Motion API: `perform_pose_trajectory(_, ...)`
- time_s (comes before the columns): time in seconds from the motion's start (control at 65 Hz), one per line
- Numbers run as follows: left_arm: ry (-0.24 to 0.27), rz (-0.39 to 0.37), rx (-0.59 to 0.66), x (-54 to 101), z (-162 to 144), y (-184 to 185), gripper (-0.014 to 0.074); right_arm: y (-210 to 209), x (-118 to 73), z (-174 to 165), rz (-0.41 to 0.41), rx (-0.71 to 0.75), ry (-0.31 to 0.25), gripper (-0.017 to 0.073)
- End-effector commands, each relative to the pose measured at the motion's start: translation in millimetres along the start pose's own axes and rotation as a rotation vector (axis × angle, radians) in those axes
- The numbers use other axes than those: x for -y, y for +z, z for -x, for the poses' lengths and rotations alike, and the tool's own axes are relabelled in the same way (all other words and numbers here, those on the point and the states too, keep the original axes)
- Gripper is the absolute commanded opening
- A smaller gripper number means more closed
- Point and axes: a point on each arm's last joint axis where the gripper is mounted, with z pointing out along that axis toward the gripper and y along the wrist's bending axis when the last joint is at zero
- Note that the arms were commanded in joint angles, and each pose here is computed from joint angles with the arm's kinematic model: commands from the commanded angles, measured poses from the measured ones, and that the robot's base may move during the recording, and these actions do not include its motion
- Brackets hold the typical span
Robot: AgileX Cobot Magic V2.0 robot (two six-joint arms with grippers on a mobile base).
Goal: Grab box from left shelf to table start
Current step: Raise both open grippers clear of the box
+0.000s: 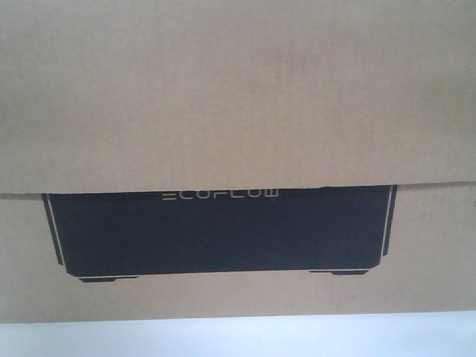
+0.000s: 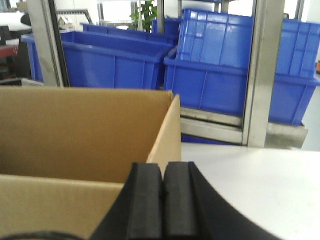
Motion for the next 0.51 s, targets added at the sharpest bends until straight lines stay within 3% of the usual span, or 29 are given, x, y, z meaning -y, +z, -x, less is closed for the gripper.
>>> perform_pose_trajectory(0.0,0.013,-0.054,0.069,5.7,12.6,-0.4,-0.0093,1.1,-3.8,4.2,0.041,0.056,-0.03,0.005)
perform_pose_trajectory(0.169,0.013,-0.054,0.069,5.7,12.6,-0.4,-0.0093,-3.5,1.3,-22.8,-0.007,-0.027,0.075,0.005)
perform_pose_trajectory(0.323,0.013,-0.054,0.069,5.7,12.6,-0.4,-0.0093,-10.0,4.8,-42.3,-0.08,-0.009,-0.019,0.005)
perform_pose_trajectory(0.492,0.013,-0.054,0.069,5.7,12.6,-0.4,-0.0093,-7.1,8.6,-67.2,-0.135,0.098,0.017,0.005)
